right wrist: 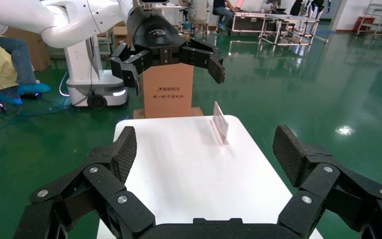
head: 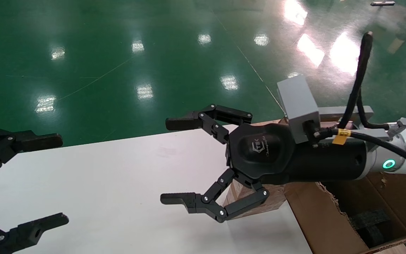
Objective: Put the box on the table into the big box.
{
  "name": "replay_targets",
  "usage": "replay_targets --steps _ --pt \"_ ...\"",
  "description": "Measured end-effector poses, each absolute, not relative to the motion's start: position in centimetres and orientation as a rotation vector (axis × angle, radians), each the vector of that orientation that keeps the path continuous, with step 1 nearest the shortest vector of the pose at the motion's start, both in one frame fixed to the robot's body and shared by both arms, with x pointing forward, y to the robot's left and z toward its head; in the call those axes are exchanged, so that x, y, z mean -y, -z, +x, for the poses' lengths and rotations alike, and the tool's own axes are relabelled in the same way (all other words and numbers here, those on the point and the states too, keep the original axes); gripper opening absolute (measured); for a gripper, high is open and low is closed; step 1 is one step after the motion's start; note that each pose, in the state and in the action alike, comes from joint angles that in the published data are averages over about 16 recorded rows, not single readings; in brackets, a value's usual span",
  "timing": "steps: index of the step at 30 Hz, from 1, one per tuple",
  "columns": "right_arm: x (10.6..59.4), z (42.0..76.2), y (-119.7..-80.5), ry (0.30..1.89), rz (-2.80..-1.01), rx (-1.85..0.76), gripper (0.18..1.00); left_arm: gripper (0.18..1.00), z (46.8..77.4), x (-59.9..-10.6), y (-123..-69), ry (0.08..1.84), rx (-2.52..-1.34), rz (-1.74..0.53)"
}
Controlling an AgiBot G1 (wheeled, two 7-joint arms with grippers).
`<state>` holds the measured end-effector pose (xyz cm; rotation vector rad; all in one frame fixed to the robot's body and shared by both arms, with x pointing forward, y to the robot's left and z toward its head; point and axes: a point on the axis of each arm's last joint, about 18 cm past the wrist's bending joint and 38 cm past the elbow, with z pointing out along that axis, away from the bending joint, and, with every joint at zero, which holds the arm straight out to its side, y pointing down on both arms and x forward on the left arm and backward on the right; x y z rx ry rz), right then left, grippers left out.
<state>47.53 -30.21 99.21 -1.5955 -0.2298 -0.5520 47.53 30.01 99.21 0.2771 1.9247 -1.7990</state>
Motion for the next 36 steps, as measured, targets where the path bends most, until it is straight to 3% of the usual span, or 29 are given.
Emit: replay_targets --steps 20,36 --pt "30.5 47.6 -99.0 0.566 -1.616 0.233 1.001 1.001 47.5 -30.0 -99.2 1.799 -1.925 0.277" --pt "33.9 49.5 -98.1 0.694 -1.735 0.24 1.001 0.97 47.5 -30.0 -99.2 1.799 -1.925 0.277"
